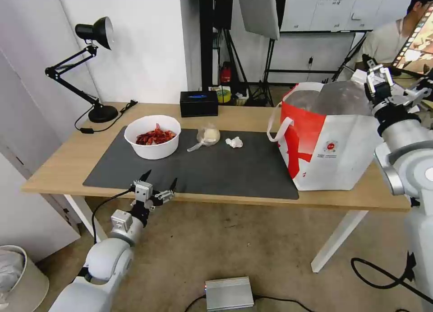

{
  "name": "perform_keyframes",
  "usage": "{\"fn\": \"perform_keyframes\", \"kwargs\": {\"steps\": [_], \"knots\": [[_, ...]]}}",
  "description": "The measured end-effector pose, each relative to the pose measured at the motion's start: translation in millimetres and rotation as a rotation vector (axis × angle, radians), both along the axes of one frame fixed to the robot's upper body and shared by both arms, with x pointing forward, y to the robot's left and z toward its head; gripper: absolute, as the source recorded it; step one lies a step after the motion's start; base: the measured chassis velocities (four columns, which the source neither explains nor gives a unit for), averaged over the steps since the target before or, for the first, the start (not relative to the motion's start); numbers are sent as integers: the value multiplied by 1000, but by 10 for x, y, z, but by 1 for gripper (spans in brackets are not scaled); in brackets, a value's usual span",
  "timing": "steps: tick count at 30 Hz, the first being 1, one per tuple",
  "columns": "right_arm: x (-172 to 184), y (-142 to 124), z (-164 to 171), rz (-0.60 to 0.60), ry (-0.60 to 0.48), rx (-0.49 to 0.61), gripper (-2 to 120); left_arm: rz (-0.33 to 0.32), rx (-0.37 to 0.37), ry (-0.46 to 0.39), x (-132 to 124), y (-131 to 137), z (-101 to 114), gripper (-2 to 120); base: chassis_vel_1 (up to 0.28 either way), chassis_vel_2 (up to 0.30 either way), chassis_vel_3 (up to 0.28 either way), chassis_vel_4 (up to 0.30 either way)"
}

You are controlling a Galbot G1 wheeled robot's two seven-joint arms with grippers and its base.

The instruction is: Pick up the trash from the table and place it into the takeout bag.

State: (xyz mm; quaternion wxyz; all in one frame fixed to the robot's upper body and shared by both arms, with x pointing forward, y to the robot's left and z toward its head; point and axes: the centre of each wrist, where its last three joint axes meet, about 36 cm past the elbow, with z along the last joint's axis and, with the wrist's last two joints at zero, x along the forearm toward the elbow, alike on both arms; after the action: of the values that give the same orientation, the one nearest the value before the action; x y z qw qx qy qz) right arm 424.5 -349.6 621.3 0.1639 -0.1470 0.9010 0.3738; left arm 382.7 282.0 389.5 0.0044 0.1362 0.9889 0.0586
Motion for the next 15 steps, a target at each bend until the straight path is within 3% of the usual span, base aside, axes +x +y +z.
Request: {"fn": "perform_keyframes", "kwargs": {"steps": [1,3,9,15], "knots": [[0,0,0,0,0,0,99,0,0,0,0,0,0,100,0,0,0,0],[-138,99,-100,12,-37,-109,99,1,-1,-3,-2,4,9,100,0,0,0,0],[-398,265,-405,-32,-41,-298,100,-4,-7,-7,3,-22,19,100,0,0,0,0],[-591,371,-723,-81,10,-351,99,2,-16,-9,-24,-32,20,100,0,0,0,0]]}}
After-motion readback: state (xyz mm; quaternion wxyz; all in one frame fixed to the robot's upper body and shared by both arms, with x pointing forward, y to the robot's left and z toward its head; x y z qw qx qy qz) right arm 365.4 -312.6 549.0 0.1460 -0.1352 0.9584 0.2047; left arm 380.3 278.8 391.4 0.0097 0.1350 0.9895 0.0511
